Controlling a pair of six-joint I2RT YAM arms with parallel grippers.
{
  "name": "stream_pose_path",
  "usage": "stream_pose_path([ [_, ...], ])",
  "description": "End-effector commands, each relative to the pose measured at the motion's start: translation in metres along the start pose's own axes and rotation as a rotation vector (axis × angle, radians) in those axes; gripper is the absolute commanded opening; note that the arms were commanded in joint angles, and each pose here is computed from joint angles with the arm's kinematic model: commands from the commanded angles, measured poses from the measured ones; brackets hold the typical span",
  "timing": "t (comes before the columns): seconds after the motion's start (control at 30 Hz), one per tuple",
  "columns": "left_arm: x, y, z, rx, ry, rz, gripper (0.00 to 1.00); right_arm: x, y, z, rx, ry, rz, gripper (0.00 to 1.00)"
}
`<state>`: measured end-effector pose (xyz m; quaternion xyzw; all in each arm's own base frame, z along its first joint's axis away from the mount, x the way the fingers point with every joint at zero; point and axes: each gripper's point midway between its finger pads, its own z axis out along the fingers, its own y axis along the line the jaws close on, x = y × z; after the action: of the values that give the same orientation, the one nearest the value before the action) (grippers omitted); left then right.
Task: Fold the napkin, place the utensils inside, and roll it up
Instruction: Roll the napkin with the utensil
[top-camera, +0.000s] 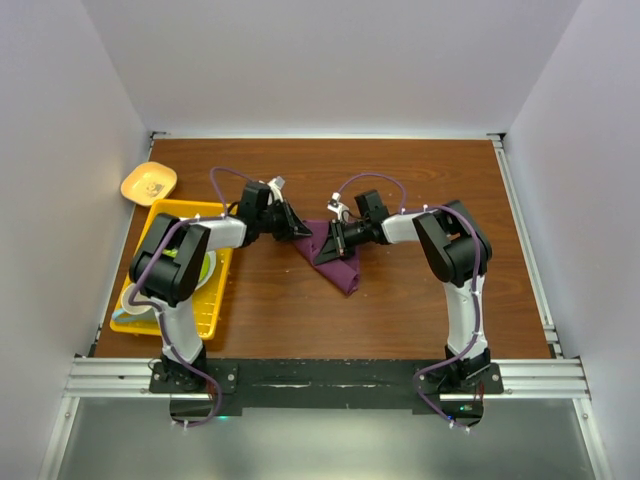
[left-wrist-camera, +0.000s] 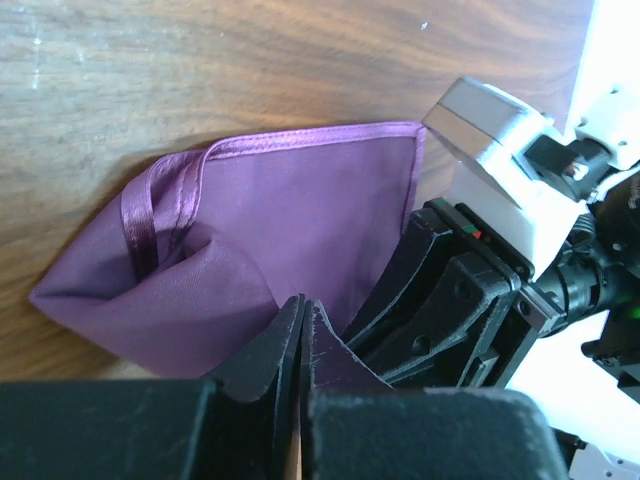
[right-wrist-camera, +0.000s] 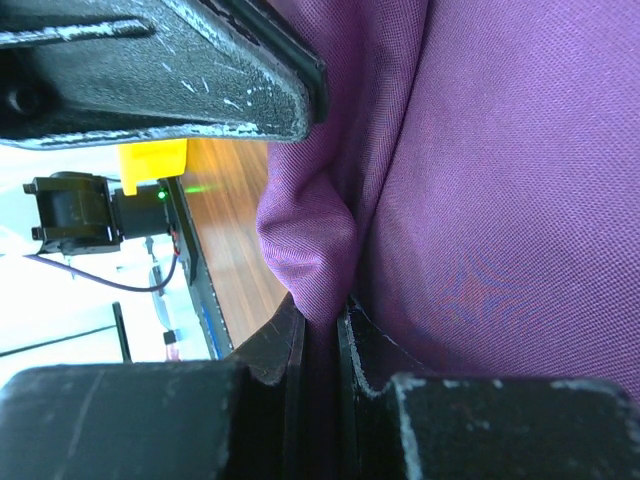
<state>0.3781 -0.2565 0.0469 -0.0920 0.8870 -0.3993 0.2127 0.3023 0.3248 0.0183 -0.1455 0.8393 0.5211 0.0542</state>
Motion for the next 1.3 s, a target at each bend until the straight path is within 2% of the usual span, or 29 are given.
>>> stream_pose_path([
  [0.0, -0.012, 0.008, 0.007, 0.047, -0.098, 0.018, 0.02, 0.02, -0.028, -0.005, 0.149, 0.022, 0.153, 0.06],
  [0.1, -0.007, 0.029, 0.016, -0.004, -0.088, 0.002, 0.01, 0.017, -0.022, -0.012, 0.178, 0.025, 0.134, 0.13],
  [0.27, 0.008, 0.054, 0.021, -0.054, -0.058, -0.005, 0.0, 0.003, 0.001, -0.03, 0.219, 0.015, 0.037, 0.37],
  [0.43, 0.014, 0.064, 0.023, -0.075, -0.043, 0.01, 0.0, 0.0, 0.017, -0.05, 0.274, 0.036, -0.041, 0.5],
  [0.57, 0.015, 0.065, 0.024, -0.08, -0.035, 0.023, 0.0, 0.016, 0.018, -0.066, 0.332, 0.074, -0.064, 0.54],
  [0.77, 0.01, 0.059, 0.024, -0.075, -0.031, 0.039, 0.0, 0.043, 0.004, -0.085, 0.438, 0.086, -0.105, 0.54],
  [0.97, 0.011, 0.058, 0.025, -0.073, -0.012, 0.045, 0.0, 0.057, -0.028, -0.101, 0.595, 0.074, -0.125, 0.47],
  [1.1, 0.01, 0.055, 0.025, -0.071, -0.002, 0.053, 0.0, 0.052, -0.03, -0.108, 0.64, 0.064, -0.183, 0.44],
  [1.2, 0.008, 0.054, 0.025, -0.088, 0.024, 0.05, 0.0, 0.034, -0.007, -0.116, 0.661, 0.023, -0.326, 0.55],
  [1.23, 0.014, 0.058, 0.025, -0.103, 0.057, 0.027, 0.0, 0.028, 0.006, -0.113, 0.658, 0.008, -0.388, 0.67],
  [1.27, 0.015, 0.057, 0.025, -0.106, 0.071, 0.022, 0.0, 0.023, 0.011, -0.114, 0.668, 0.005, -0.447, 0.74],
])
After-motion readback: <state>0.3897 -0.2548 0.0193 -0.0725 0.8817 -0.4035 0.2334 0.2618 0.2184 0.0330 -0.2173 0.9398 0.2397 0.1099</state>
